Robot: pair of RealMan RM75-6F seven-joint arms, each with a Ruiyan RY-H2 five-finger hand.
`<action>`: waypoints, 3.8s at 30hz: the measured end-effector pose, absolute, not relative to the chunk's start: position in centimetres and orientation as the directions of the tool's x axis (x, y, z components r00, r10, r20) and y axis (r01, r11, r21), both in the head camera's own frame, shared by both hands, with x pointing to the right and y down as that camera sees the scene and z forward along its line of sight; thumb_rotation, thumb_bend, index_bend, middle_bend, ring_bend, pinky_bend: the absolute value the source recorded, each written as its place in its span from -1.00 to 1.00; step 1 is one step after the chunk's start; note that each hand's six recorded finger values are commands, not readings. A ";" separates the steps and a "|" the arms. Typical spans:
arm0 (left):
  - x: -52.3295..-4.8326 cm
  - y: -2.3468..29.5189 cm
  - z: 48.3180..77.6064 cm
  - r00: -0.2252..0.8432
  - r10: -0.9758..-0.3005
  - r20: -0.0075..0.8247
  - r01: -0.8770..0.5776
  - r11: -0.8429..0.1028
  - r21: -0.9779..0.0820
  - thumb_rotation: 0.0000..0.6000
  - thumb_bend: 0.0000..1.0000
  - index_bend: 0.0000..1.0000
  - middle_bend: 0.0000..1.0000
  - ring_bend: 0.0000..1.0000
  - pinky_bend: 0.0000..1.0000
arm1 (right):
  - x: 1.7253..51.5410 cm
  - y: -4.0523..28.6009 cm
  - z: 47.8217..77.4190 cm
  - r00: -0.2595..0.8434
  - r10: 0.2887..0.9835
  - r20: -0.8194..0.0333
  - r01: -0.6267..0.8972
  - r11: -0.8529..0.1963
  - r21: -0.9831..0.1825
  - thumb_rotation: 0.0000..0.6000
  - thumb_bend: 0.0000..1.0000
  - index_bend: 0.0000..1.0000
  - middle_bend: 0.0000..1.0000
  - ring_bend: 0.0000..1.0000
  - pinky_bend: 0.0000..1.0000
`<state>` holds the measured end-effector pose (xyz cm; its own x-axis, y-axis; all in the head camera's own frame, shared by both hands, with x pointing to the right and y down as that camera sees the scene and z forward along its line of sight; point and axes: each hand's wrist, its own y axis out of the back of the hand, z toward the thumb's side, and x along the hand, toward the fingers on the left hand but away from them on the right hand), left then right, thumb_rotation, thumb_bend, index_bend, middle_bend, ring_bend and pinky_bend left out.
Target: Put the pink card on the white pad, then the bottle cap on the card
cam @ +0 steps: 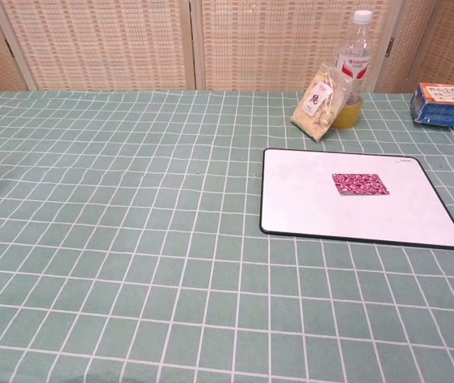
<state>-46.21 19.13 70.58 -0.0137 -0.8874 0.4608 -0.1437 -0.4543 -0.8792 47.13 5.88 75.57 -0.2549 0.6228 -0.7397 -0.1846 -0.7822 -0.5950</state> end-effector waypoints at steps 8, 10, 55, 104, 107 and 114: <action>-46.3 19.1 70.5 -0.016 -0.889 0.458 -0.145 -0.451 -0.881 1.00 -0.67 -1.00 -1.00 -1.00 -1.00 | 46.8 5.7 76.0 -0.255 0.619 -0.743 -0.187 -0.785 -0.590 1.00 -0.71 -0.13 -1.00 -1.00 -1.00; -46.3 19.1 70.5 -0.016 -0.889 0.458 -0.145 -0.451 -0.881 1.00 -0.67 -1.00 -1.00 -1.00 -1.00 | 46.8 5.7 76.1 -0.257 0.617 -0.744 -0.188 -0.787 -0.587 1.00 -0.71 -0.13 -1.00 -1.00 -1.00; -46.5 19.2 70.7 -0.019 -0.882 0.470 -0.148 -0.462 -0.874 1.00 -0.67 -1.00 -1.00 -1.00 -1.00 | 46.8 5.1 77.0 -0.286 0.597 -0.749 -0.157 -0.801 -0.578 1.00 -0.70 -0.02 -0.99 -1.00 -1.00; -46.7 19.2 71.1 -0.016 -0.872 0.490 -0.172 -0.480 -0.860 1.00 -0.67 -1.00 -1.00 -1.00 -1.00 | 45.9 4.5 77.2 -0.272 0.591 -0.760 -0.094 -0.802 -0.590 1.00 -0.51 0.23 -0.91 -1.00 -1.00; -46.6 19.1 71.0 -0.015 -0.873 0.488 -0.173 -0.479 -0.861 1.00 -0.68 -1.00 -1.00 -1.00 -1.00 | 45.2 4.2 77.0 -0.248 0.599 -0.762 -0.085 -0.797 -0.599 1.00 -0.51 0.23 -0.91 -1.00 -1.00; -46.6 19.1 70.9 -0.014 -0.874 0.485 -0.174 -0.475 -0.862 1.00 -0.67 -1.00 -1.00 -1.00 -1.00 | 40.1 3.8 75.9 -0.100 0.629 -0.771 -0.064 -0.778 -0.626 1.00 -0.51 0.23 -0.90 -1.00 -1.00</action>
